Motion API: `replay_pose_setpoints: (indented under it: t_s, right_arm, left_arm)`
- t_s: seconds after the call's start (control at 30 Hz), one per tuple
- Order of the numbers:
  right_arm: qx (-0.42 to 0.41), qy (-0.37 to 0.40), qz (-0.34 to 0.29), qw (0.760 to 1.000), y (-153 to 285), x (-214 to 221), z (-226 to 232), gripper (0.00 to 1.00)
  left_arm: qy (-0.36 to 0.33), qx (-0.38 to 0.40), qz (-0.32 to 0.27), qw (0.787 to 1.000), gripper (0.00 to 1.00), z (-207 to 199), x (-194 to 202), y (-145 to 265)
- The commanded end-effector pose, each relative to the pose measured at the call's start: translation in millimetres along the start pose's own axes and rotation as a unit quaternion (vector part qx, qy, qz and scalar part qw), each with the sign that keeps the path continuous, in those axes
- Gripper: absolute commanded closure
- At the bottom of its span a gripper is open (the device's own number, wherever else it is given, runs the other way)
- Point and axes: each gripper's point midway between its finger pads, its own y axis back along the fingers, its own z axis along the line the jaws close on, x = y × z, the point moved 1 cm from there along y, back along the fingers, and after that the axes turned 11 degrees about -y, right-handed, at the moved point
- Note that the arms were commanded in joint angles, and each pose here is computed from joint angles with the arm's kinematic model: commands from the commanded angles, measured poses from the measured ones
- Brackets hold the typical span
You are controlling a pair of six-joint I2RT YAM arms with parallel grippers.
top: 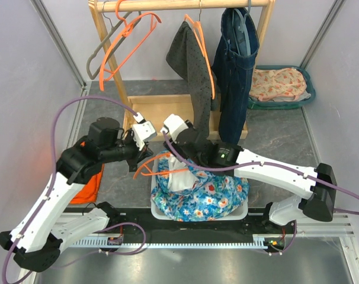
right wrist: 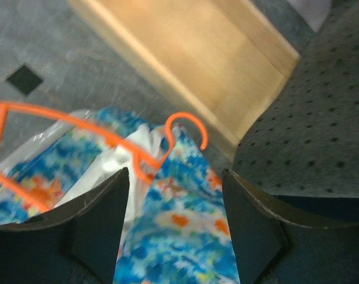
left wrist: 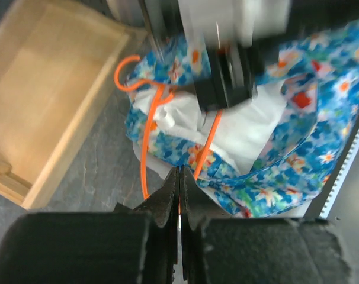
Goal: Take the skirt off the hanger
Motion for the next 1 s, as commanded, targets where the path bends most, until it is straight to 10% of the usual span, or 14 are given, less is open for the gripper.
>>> replay_pose_setpoints:
  t_s: [0.0,0.4,0.97]
  right_arm:
    - [0.004,-0.074,-0.052,0.996,2,-19,-16,0.30]
    - [0.025,-0.110,-0.039,0.993,-1,27,-35,0.31]
    - [0.035,-0.184,-0.136,0.973,80,-22,-77,0.30]
  left_arm:
    - [-0.019,-0.018,0.003,1.000,0.98,9,15,-24]
    - [-0.006,-0.015,0.101,0.995,0.98,16,91,-88]
    - [-0.006,0.021,0.152,0.988,0.98,18,132,-135]
